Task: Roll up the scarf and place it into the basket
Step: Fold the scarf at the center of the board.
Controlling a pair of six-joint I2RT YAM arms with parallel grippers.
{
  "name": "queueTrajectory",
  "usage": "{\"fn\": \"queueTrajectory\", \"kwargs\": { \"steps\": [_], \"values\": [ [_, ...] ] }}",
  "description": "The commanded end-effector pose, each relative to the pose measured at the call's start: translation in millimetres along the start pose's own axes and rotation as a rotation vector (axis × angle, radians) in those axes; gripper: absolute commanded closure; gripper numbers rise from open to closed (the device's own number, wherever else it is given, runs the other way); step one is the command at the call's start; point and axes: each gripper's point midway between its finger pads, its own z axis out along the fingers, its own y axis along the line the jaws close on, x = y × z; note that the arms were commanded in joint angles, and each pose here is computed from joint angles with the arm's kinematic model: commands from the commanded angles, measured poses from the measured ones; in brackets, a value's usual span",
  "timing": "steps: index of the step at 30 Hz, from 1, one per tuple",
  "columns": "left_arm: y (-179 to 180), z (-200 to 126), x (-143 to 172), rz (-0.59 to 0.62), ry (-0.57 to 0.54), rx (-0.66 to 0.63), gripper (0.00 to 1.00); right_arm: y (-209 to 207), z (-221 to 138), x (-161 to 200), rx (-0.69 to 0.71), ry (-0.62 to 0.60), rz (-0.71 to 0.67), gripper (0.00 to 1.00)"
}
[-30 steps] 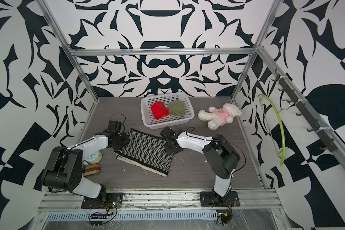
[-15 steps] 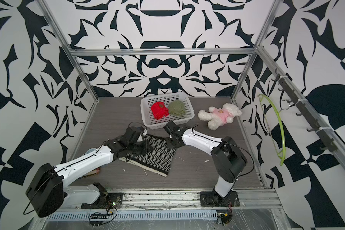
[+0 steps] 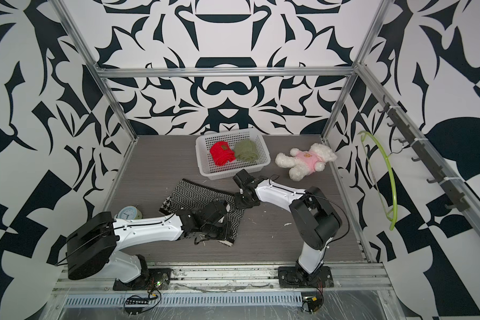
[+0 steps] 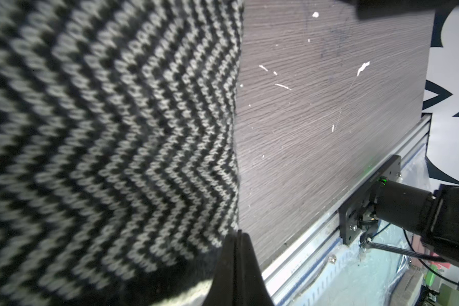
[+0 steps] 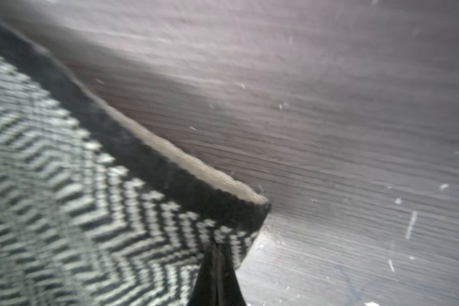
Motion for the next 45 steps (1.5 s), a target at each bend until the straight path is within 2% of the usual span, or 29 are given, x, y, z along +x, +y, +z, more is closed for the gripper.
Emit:
{"fn": "queueTrajectory", "kwargs": {
  "steps": [1, 6, 10, 16, 23, 27, 32, 35, 36, 38, 39, 41, 42, 43, 45],
  "values": [
    [14, 16, 4, -0.038, 0.011, -0.040, 1.00, 1, 9, -1, -0.021, 0.009, 0.001, 1.00],
    [54, 31, 27, -0.057, 0.091, -0.177, 1.00, -8, 27, 3, 0.005, 0.043, 0.034, 1.00],
    [75, 42, 50, -0.111, 0.144, -0.190, 1.00, -23, 34, 7, 0.062, 0.063, 0.063, 1.00],
    [72, 34, 69, -0.077, 0.193, -0.183, 1.00, -41, 35, -2, 0.127, 0.086, 0.064, 1.00],
    [67, 23, 78, -0.038, 0.207, -0.238, 1.00, -60, 29, 0, 0.239, 0.104, 0.098, 1.00],
    [52, 7, 64, -0.004, 0.155, -0.216, 1.00, -60, 16, -4, 0.241, 0.070, 0.086, 1.00],
    [7, -29, 14, 0.114, 0.000, -0.148, 1.00, -40, -19, -27, 0.147, -0.045, 0.039, 1.00],
    [0, -58, -20, 0.140, -0.100, -0.154, 0.99, -29, -45, -41, 0.093, -0.130, 0.015, 1.00],
    [3, -66, -30, 0.131, -0.124, -0.159, 0.95, -28, -52, -44, 0.089, -0.148, 0.010, 1.00],
    [18, -86, -52, 0.094, -0.178, -0.182, 0.78, -25, -70, -52, 0.088, -0.184, -0.007, 1.00],
    [25, -96, -62, 0.079, -0.212, -0.191, 0.61, -25, -77, -54, 0.093, -0.195, -0.009, 1.00],
    [37, -122, -80, 0.048, -0.305, -0.185, 0.12, -26, -92, -54, 0.099, -0.215, -0.016, 1.00],
    [45, -131, -88, 0.031, -0.340, -0.185, 0.00, -27, -97, -52, 0.100, -0.218, -0.011, 1.00],
    [52, -141, -94, 0.019, -0.372, -0.184, 0.01, -28, -102, -49, 0.096, -0.223, -0.001, 1.00],
    [68, -158, -104, -0.007, -0.414, -0.194, 0.01, -26, -107, -40, 0.062, -0.219, 0.015, 0.77]
  ]
}}
